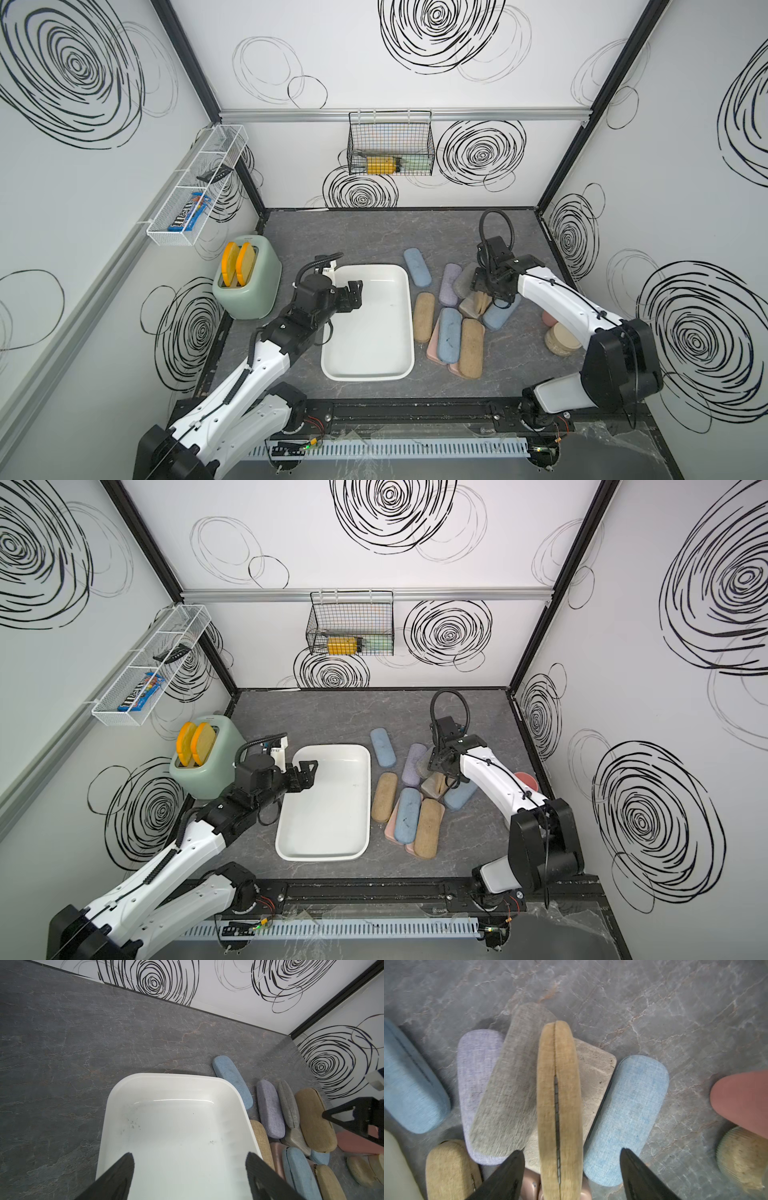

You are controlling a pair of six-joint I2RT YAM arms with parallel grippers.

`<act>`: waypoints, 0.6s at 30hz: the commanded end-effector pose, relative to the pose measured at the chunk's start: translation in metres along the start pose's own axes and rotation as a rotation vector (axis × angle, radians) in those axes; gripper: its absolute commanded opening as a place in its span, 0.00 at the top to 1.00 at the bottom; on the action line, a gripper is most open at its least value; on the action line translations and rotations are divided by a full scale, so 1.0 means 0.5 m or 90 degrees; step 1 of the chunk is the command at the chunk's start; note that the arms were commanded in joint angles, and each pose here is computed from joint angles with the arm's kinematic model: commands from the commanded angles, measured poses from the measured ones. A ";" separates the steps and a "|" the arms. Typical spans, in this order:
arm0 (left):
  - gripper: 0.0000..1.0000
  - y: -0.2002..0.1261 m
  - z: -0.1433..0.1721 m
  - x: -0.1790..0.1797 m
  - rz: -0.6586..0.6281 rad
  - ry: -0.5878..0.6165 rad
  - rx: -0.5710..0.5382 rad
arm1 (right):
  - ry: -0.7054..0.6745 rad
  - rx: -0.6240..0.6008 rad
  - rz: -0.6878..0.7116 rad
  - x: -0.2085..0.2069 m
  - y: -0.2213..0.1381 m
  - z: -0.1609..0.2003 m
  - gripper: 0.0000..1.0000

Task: Put the glasses cases into the storage boxes
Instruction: Pick up the glasses case.

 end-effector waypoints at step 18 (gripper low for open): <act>0.12 0.005 -0.010 0.028 -0.050 -0.029 -0.010 | -0.006 0.029 0.027 -0.022 0.045 0.021 0.57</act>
Point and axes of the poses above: each gripper's point midway between its finger pads, its own y axis out along the fingers, its own x axis along the line the jaws close on, z = x × y, the point moved 5 cm from there along -y, back along the fingers, and after that the axes turned 1 degree about y, right-handed, at the moved point
